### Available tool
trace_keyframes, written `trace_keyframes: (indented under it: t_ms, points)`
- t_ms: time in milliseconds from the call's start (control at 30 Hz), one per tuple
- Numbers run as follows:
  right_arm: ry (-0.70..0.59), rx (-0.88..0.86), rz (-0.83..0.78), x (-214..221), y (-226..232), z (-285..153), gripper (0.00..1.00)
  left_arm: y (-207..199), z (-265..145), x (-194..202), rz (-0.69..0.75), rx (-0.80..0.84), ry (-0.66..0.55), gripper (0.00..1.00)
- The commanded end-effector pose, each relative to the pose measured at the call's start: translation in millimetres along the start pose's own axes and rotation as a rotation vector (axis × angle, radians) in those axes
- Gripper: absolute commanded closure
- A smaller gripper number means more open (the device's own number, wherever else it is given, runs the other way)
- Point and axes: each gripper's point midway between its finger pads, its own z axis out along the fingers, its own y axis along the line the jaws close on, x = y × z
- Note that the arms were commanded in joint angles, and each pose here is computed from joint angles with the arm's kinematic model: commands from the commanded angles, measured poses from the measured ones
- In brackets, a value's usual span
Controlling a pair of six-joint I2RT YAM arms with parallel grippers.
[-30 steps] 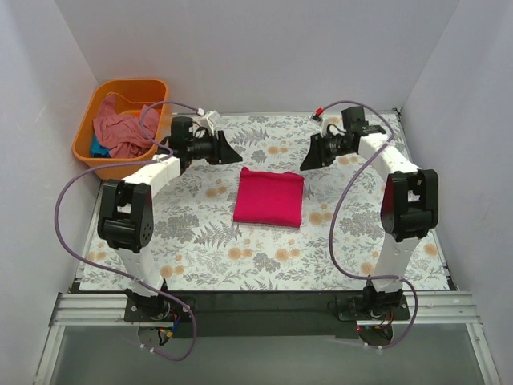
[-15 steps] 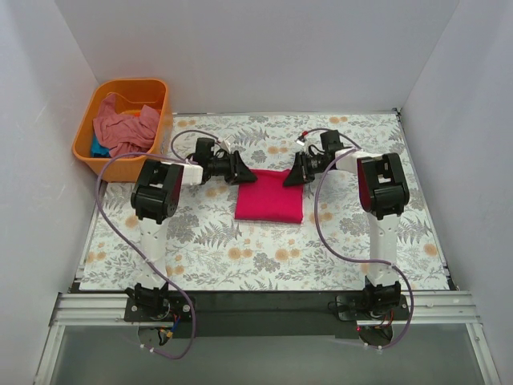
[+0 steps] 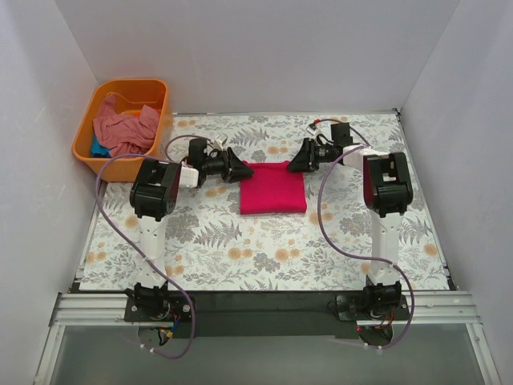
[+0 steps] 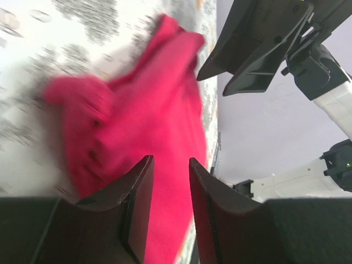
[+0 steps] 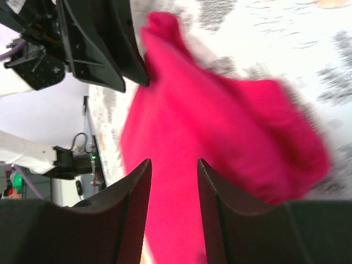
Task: Fold and stack the t-shirts
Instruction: Fold the tshirt
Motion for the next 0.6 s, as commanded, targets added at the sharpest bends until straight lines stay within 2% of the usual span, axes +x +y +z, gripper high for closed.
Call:
trace_keyframes:
  t_ms: [0, 33, 67, 200, 300, 400, 567]
  points:
    - [-0.07, -0.065, -0.156, -24, 87, -27, 0.54, -92, -28, -6, 0.153, 0.106, -0.026, 0.69]
    - [-0.057, -0.069, -0.142, -14, 95, -27, 0.54, -115, -36, -1, 0.191, 0.124, -0.032, 0.69]
    - [-0.044, -0.087, -0.168, 4, 111, -24, 0.54, -119, -34, 9, 0.189, 0.123, -0.019, 0.69]
    - [0.048, -0.123, -0.096, 67, 119, -7, 0.53, -119, -34, 57, 0.124, 0.099, 0.029, 0.69]
    - [0.108, -0.111, -0.036, 100, 104, 6, 0.53, -100, -27, 84, 0.077, 0.07, 0.056, 0.69]
    - [0.129, -0.08, 0.013, 113, 80, 11, 0.53, -75, -19, 102, -0.015, 0.029, 0.082, 0.69]
    - [0.131, -0.018, 0.139, 125, 30, 10, 0.54, -7, -15, 122, -0.171, -0.12, 0.098, 0.69]
